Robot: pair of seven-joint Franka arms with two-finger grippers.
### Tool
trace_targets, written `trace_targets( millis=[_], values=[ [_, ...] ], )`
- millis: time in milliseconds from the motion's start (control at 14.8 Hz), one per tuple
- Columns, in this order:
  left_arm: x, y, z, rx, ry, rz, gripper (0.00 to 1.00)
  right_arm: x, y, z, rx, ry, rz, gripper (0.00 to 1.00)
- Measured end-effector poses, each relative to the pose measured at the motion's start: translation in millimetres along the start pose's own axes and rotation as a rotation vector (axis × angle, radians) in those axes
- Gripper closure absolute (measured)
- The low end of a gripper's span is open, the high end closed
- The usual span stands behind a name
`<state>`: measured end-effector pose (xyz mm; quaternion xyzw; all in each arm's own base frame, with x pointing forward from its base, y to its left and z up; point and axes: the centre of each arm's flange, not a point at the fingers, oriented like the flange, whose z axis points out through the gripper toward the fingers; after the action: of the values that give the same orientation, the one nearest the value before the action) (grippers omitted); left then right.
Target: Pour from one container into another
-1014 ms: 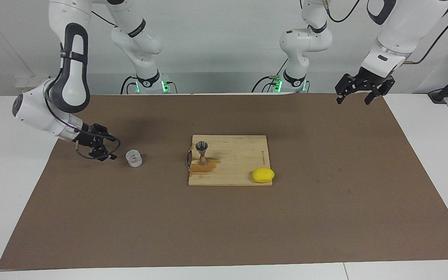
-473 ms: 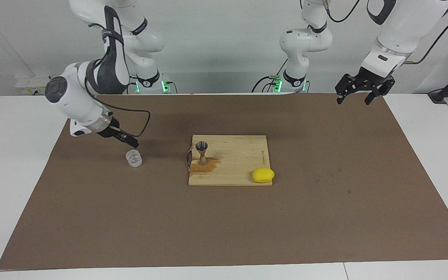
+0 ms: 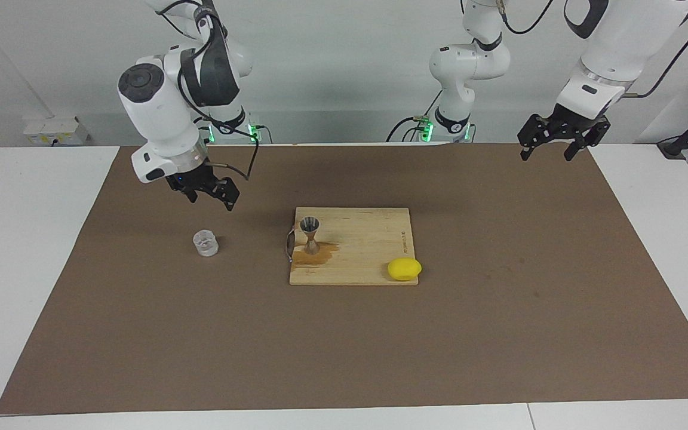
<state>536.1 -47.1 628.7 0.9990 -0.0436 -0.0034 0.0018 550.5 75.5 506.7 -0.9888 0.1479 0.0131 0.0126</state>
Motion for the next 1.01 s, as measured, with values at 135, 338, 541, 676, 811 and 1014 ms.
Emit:
trace_targets(
  millis=[135, 338, 541, 676, 811, 1014],
  values=[
    [2, 0, 3, 0.0, -0.005, 0.001, 0.0, 4, 3, -37, -0.021, 0.044, -0.013, 0.0],
    [3, 1, 6, -0.023, -0.015, -0.001, 0.0, 3, 7, -80, -0.044, 0.058, -0.028, 0.0],
    [2, -4, 7, -0.045, -0.026, -0.015, 0.0, -1, 17, -104, -0.056, 0.031, -0.023, 0.0],
    [0, -7, 7, -0.048, -0.031, -0.021, 0.0, -4, 23, -107, -0.068, 0.001, -0.042, 0.0],
    [-1, -9, 6, -0.046, -0.033, -0.024, 0.0, -9, 25, -108, -0.079, -0.031, -0.078, 0.0],
    [-1, -10, 6, -0.039, -0.031, -0.024, 0.0, -13, 27, -111, -0.082, -0.041, -0.1, 0.0]
  ],
)
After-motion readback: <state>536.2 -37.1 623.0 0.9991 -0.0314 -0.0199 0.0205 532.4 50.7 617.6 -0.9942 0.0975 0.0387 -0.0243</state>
